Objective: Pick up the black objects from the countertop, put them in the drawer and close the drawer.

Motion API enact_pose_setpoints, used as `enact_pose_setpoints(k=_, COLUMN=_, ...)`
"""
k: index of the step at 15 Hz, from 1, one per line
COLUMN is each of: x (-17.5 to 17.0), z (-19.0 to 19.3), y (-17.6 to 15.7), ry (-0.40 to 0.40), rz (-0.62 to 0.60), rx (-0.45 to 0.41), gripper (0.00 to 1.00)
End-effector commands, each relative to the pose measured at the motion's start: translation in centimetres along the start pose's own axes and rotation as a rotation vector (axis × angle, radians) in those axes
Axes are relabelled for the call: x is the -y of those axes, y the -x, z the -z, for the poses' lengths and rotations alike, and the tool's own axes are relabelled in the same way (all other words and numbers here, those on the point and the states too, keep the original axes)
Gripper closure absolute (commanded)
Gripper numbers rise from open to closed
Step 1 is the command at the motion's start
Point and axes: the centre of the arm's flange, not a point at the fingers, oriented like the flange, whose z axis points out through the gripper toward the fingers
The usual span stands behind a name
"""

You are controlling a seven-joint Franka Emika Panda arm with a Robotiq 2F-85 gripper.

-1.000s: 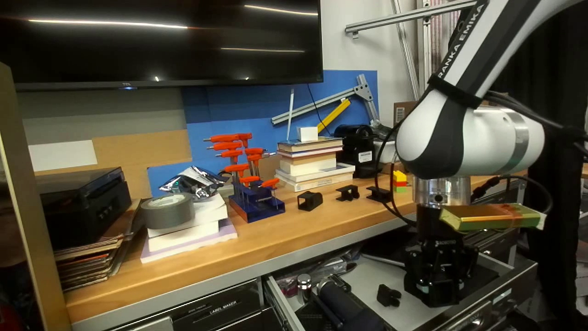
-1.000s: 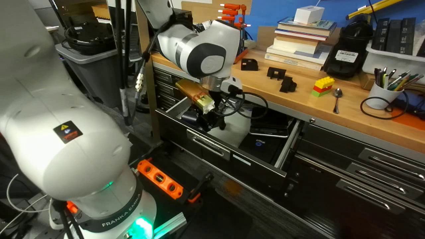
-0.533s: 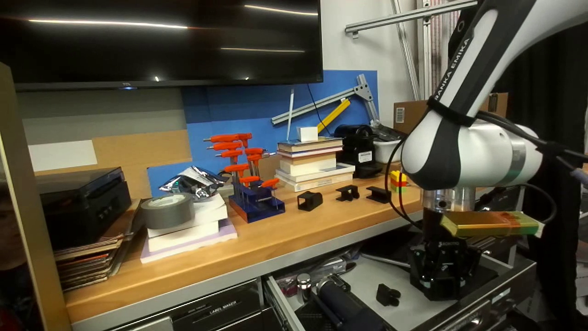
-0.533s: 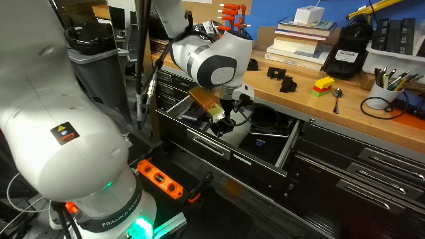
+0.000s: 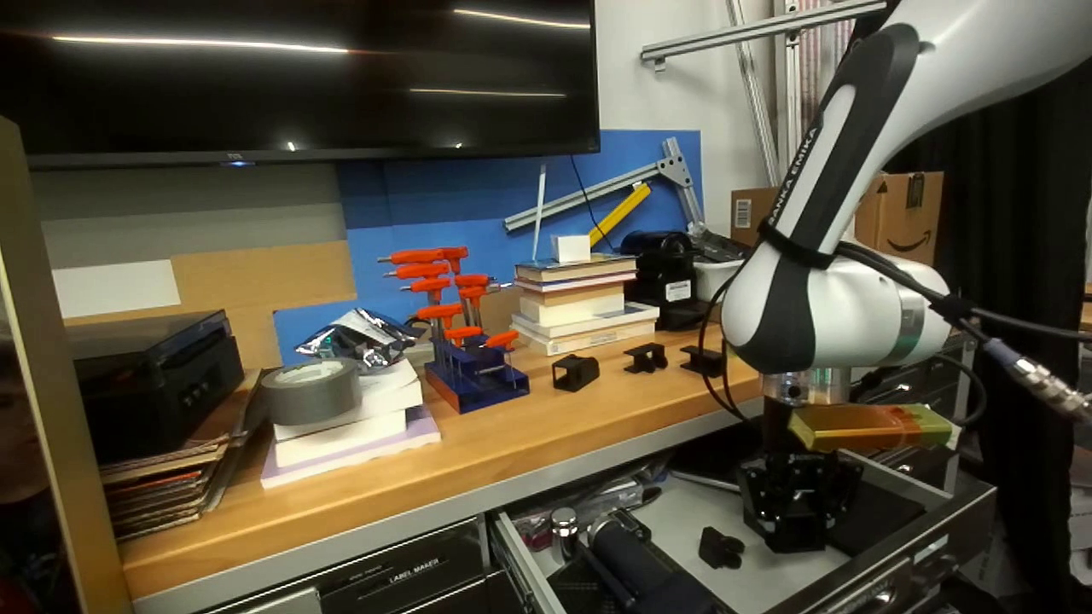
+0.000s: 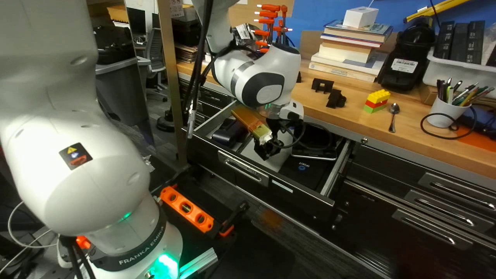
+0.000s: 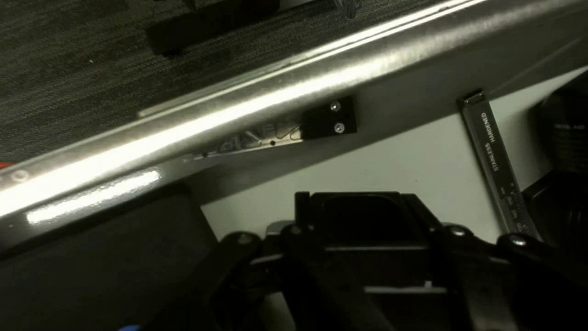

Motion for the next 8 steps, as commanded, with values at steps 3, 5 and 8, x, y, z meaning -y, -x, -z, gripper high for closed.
enact_pose_setpoints(k=3, x=-0.3, z=-1.7, y=-0.6, ry=0.009, rz=0.002, rx=0.011, gripper=0.75)
enact_pose_setpoints(k=5, x=-0.7, z=-2.0, y=-0.2, ry=0.006, rz=-0.01, rx=0.022, gripper=0.24)
enact_pose_setpoints(k=8, x=-1.0, z=-1.6, y=0.1, ry=0.01, rz=-0.014, rx=0.025, gripper=0.04)
